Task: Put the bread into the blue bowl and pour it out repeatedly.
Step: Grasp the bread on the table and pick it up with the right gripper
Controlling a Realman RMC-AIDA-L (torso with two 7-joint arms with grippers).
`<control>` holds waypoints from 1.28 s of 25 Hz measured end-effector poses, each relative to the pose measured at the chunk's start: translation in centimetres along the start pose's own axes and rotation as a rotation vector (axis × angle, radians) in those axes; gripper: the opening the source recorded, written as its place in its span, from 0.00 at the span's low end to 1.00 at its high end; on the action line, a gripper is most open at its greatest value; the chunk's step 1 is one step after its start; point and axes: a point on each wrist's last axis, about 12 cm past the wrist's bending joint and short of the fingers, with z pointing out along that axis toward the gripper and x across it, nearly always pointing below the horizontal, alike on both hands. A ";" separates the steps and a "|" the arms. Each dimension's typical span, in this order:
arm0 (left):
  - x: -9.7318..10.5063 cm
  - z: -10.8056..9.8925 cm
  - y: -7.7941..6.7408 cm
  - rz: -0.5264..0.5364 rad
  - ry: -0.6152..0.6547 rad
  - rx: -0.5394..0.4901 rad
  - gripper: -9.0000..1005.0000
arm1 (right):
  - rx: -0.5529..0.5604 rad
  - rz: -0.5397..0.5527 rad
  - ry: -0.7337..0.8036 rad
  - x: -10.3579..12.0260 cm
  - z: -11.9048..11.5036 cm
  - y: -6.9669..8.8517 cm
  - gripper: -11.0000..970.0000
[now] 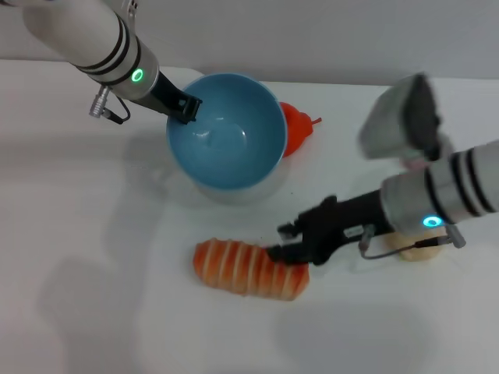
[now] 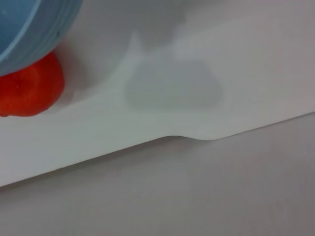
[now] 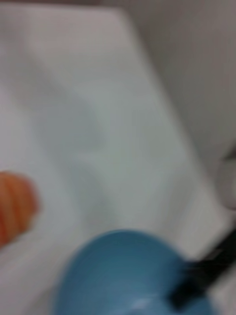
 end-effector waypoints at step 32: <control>-0.3 0.2 -1.1 -0.005 -0.020 0.046 0.03 | 0.105 -0.097 0.289 -1.6 5.1 1.9 0.52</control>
